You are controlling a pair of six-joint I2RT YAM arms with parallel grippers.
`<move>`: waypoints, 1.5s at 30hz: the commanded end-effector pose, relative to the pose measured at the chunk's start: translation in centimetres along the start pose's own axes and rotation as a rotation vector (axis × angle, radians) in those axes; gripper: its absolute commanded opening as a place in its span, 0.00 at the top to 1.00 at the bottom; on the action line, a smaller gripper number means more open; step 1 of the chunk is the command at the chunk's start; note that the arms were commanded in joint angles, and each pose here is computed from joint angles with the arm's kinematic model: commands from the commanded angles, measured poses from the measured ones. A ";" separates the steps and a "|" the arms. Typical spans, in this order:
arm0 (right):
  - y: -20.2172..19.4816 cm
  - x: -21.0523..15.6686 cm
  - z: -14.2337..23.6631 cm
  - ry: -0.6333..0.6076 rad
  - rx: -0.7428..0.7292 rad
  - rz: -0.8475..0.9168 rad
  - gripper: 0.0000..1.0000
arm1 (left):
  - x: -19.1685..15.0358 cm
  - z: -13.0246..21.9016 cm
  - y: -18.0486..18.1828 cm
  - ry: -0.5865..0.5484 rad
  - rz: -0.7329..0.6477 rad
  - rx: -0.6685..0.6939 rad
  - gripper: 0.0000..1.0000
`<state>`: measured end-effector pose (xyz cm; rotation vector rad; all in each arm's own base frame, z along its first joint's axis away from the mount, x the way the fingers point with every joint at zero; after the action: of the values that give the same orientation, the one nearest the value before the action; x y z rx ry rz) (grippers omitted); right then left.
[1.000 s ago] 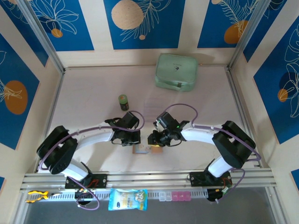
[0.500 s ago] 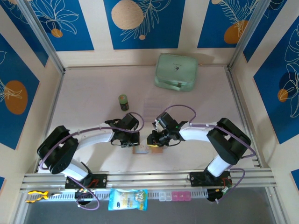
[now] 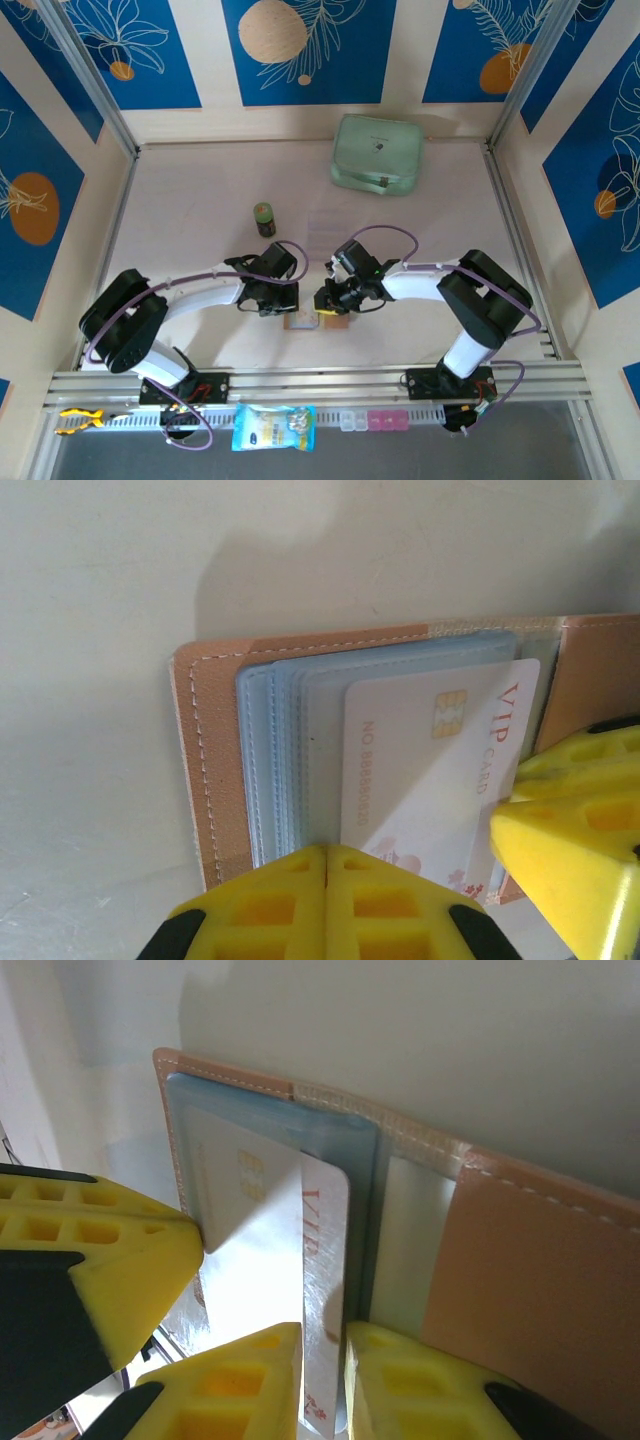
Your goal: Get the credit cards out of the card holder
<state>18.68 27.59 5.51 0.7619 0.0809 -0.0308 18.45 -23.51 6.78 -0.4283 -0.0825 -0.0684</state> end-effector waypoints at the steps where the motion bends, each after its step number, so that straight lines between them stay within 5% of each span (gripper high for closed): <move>1: -1.1 -0.6 -0.5 0.038 -0.009 -0.032 0.81 | -1.0 -0.4 1.2 0.033 0.014 0.060 0.96; 14: -1.0 -0.5 0.3 0.017 -0.010 -0.028 0.92 | -1.0 -0.4 1.4 0.033 0.018 0.067 0.96; 45: -2.0 -0.3 4.6 -0.041 -0.109 -0.023 0.95 | -0.7 -0.2 1.1 0.028 0.016 0.066 0.96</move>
<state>18.74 23.40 6.85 0.6773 0.0585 -0.0752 18.51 -23.44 6.76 -0.4233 -0.0871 -0.0671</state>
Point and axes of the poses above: each hand's point on the last joint's axis, 136 mm out from that joint toward the fingers, its own z axis back along the fingers, its own y axis along the line the jaws close on, x = y × z, the point moved 4 cm from there along z, back along the fingers, and after that the axes turned 5 degrees about -z, right-handed, at the moved point
